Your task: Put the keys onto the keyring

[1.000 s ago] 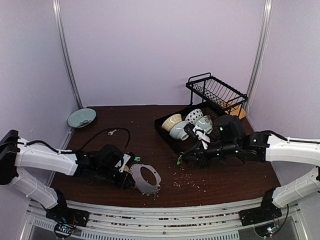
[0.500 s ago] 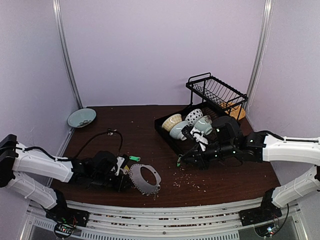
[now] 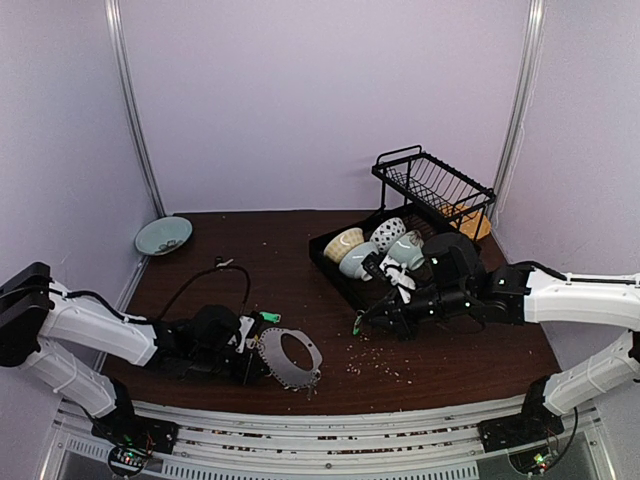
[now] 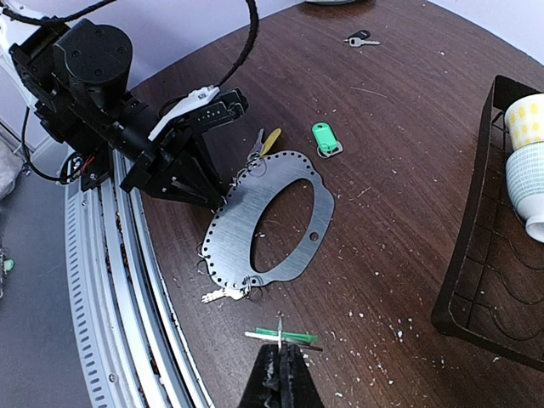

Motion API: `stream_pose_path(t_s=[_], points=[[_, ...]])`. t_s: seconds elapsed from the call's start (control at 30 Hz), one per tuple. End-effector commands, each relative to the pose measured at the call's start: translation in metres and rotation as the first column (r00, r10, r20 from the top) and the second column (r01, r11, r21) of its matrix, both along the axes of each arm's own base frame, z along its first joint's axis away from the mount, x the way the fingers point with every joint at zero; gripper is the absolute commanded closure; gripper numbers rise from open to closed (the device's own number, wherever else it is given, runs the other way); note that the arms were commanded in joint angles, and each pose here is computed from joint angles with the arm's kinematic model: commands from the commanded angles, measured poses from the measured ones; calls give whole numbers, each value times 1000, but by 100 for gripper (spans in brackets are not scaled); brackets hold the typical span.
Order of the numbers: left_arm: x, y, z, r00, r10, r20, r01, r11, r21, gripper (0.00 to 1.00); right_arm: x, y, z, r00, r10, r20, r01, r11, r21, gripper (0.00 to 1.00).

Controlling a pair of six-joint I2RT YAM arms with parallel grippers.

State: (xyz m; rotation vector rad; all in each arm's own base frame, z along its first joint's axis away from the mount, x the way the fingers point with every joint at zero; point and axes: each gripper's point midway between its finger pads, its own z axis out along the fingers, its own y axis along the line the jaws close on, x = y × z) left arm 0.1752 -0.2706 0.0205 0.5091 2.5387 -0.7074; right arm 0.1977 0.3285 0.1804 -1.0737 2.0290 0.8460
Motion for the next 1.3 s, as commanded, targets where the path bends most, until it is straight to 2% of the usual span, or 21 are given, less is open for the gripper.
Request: stream_pose_path(t_s=[0.0, 0.07, 0.2, 0.43, 0.57, 0.67, 0.77, 0.87, 0.97, 1.1, 1.2, 1.27], points=[[-4, -12, -3, 999, -45, -23, 45, 999, -3, 85, 4, 2, 9, 1000, 2, 20, -2, 1000, 13, 100], [-4, -22, 2, 997, -76, -10, 76, 997, -4, 88, 4, 2, 7, 1000, 2, 18, -2, 1000, 10, 100], [-9, -18, 0, 996, -93, -16, 94, 995, 32, 100, 3, 1, 4, 1000, 4, 14, -4, 1000, 0, 100], [-3, -15, 29, 994, -96, 53, 94, 995, 31, 100, 5, 3, 4, 1000, 6, 14, -6, 1000, 1, 100], [12, -4, 56, 979, -129, 157, 91, 969, 228, 100, 5, 4, 5, 1000, 12, 17, -12, 1000, -2, 100], [27, 13, 77, 961, -136, 242, 20, 903, 428, 100, 6, 4, 7, 1000, 12, 22, -12, 1000, -1, 100], [44, 26, 103, 930, -152, 335, -84, 799, 595, 100, 7, 4, 9, 1000, 5, 27, -5, 1000, 2, 100], [51, 17, 125, 876, -232, 424, -160, 688, 708, 100, 8, 2, 13, 999, -5, 36, 5, 1000, 5, 100], [50, -1, 135, 816, -321, 481, -221, 596, 772, 100, 9, 0, 17, 999, -16, 48, 16, 1000, 8, 100], [39, -33, 117, 748, -432, 504, -234, 538, 810, 100, 12, -7, 24, 997, -46, 65, 45, 999, 20, 100], [30, -55, 79, 750, -497, 436, -132, 534, 835, 100, 13, -16, 32, 994, -74, 82, 72, 997, 24, 100], [21, -71, 58, 754, -525, 393, -43, 559, 828, 100, 15, -24, 34, 991, -99, 87, 98, 995, 13, 100]])
